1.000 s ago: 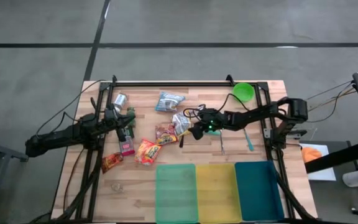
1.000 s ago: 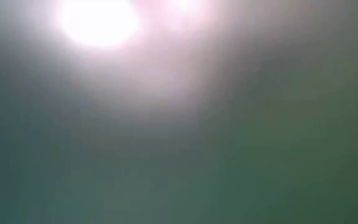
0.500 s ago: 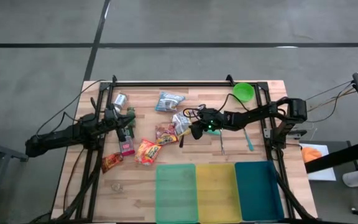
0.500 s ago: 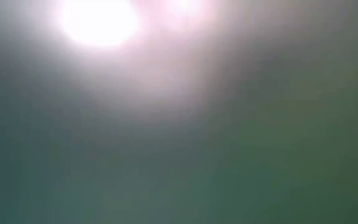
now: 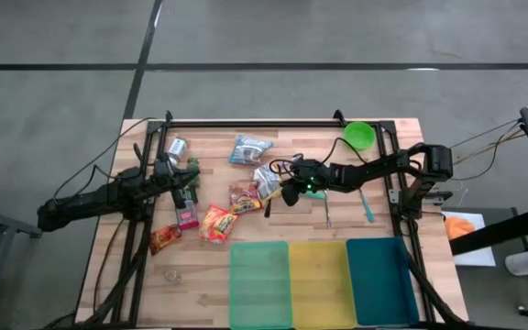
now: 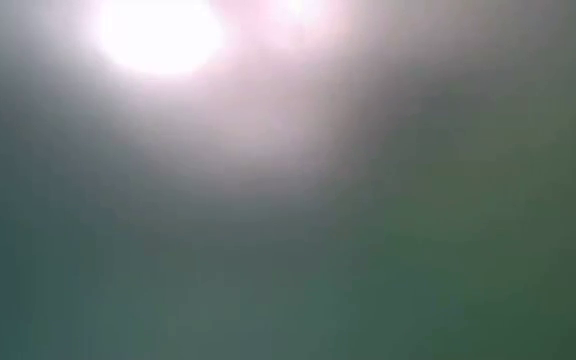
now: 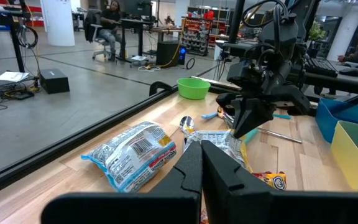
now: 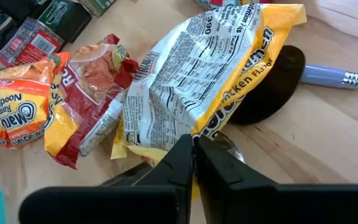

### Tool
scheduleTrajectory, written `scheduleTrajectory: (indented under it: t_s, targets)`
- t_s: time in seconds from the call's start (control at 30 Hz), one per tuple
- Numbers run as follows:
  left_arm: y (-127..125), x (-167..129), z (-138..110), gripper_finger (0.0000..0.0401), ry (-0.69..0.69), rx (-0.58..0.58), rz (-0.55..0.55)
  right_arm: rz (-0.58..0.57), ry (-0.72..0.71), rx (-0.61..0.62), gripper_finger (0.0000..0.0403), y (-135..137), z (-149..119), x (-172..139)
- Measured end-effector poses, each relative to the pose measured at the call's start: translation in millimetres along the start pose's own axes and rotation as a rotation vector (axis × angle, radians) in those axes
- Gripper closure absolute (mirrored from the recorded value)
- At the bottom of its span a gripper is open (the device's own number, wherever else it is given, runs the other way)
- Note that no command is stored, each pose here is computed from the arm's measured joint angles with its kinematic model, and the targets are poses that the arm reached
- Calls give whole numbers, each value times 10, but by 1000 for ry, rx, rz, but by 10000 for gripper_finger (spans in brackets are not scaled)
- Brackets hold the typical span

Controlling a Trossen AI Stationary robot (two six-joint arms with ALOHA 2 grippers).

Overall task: Pick & Place Food Item
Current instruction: Put the yellow noodle pack into the blue bin

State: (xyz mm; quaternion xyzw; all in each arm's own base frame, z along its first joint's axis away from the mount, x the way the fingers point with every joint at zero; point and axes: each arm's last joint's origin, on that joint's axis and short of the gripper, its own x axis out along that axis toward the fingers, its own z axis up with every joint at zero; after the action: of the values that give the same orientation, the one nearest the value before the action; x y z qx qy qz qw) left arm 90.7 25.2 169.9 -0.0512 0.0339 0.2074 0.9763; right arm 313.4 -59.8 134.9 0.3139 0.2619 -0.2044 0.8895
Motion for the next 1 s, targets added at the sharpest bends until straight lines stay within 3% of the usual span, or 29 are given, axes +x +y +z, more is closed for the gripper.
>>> scheduleTrajectory:
  t_s: [0.23,0.47,1.0]
  targets:
    - [0,0,0,401,0,0,0,20,-23,-24,391,41,43,-5]
    - [0,0,0,401,0,0,0,71,-66,-126,391,181,125,-110]
    - [0,0,0,401,0,0,0,177,-224,-278,395,539,284,-687]
